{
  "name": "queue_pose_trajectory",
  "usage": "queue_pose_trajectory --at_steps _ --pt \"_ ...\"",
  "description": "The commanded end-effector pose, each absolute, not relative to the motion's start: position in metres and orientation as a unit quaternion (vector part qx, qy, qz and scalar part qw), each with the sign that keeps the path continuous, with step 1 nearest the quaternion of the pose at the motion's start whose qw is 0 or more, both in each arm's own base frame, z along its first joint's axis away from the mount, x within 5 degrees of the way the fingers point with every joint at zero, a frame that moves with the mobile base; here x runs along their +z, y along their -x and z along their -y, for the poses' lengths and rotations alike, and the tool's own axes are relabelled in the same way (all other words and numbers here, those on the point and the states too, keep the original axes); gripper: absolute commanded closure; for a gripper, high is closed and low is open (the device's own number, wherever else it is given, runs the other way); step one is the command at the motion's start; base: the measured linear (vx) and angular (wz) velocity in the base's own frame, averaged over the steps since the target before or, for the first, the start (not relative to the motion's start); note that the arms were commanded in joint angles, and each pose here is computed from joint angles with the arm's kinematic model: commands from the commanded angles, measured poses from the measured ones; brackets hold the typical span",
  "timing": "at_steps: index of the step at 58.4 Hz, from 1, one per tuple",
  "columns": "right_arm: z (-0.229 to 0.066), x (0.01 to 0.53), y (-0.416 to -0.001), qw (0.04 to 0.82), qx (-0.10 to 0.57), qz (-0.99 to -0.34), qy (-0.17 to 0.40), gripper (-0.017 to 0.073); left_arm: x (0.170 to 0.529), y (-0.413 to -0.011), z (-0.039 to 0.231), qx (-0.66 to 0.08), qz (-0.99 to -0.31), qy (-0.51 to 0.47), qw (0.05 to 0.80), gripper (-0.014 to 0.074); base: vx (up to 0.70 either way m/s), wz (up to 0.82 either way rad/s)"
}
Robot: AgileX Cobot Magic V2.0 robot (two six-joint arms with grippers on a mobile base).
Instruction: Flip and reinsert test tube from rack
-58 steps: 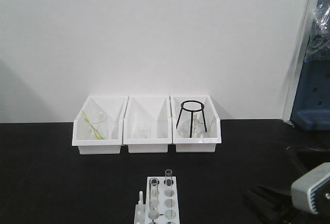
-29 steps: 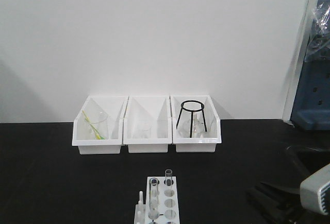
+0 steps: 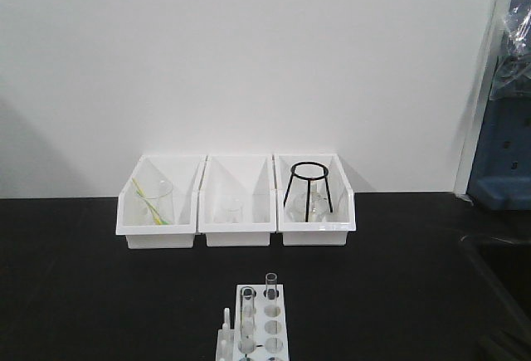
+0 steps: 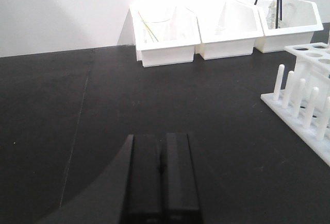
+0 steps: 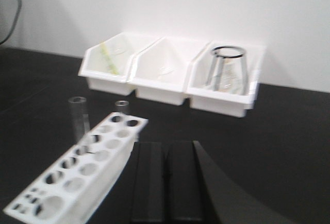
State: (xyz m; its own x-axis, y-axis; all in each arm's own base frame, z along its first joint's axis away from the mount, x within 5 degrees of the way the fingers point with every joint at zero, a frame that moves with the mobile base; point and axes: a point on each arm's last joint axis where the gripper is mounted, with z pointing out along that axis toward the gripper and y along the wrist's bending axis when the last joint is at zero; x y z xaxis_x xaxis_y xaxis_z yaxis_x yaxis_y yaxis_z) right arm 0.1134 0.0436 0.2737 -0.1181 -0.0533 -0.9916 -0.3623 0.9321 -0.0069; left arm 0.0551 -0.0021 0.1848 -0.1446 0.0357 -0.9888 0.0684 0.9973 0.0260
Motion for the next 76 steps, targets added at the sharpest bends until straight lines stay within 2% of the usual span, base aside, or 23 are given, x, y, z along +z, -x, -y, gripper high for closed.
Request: queue_pose_trajectory --at_steps 1,11,18,28,76 --pt "-0.03 0.27 -0.097 0.707 0.104 -0.691 0.109 0.057 0.194 -0.055 0.003 -0.024 -0.726 -0.033 0.686 0.0599 0.0 0.0" --pt "-0.007 0.232 -0.069 0.725 0.051 -0.687 0.021 0.057 0.194 -0.055 0.003 -0.024 -0.726 -0.033 0.686 0.0599 0.0 0.0" --pt "-0.002 0.215 -0.058 0.728 0.027 -0.685 -0.003 0.057 0.194 -0.055 0.003 -0.024 -0.726 -0.033 0.686 0.0599 0.0 0.0" --pt "-0.002 0.202 -0.056 0.73 0.025 -0.683 -0.004 0.057 0.194 -0.055 0.003 -0.024 -0.726 -0.033 0.686 0.0599 0.0 0.0" --pt "-0.001 0.202 -0.056 0.727 0.025 -0.686 -0.005 0.057 0.194 -0.055 0.003 -0.024 -0.726 -0.033 0.686 0.0599 0.0 0.0"
